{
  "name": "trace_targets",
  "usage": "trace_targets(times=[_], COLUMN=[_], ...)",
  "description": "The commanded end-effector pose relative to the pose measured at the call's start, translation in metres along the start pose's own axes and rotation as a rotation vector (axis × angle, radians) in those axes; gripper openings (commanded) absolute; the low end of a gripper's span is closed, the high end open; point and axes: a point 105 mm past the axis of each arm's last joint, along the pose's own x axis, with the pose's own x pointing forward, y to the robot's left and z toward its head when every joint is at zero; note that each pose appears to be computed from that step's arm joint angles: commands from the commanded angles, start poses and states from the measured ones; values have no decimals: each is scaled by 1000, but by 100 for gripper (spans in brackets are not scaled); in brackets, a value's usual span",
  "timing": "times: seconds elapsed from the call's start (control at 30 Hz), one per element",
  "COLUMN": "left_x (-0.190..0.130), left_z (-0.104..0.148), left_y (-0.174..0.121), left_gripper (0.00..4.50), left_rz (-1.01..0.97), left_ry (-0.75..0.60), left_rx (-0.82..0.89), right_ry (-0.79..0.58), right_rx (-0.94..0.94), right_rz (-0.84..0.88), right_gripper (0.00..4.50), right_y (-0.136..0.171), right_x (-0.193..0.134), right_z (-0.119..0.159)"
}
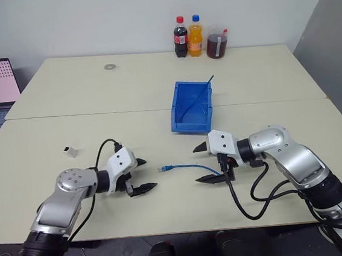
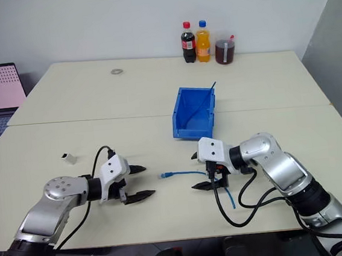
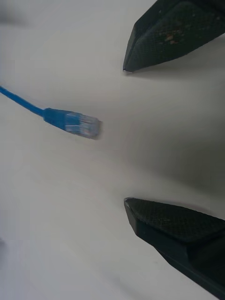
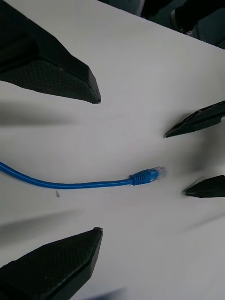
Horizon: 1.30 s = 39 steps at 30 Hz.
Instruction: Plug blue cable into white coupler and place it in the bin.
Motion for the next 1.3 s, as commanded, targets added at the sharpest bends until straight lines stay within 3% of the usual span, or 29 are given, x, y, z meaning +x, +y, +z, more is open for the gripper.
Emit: trace_targets(times=[0.03,0.1,0.2,0.8,1.03,1.2,1.3], left_x=[6,9,12,28,27,23,24], left_z=[3,3,3,-10,-4,28,54], left_y=[0,0,1,-28,-26,-19,-20], left_gripper=[450,450,407,31,22,22,22], left_rz=[-32,-45,-57,-205,-183,-146,-159], left_ry=[15,31,40,79,42,-79,-161], left_rx=[15,18,18,28,28,-1,-7], right_ry=[-40,-40,-37,-28,-77,-332,-392], right_rx=[-18,-6,5,51,128,274,318], right_rz=[-57,-75,-93,-205,-224,-256,-268], right_gripper=[448,448,450,450,450,450,450], right_y=[0,2,4,3,8,14,23], right_x=[-6,-8,-9,-20,-31,-51,-59], right_z=[12,11,10,2,1,31,32])
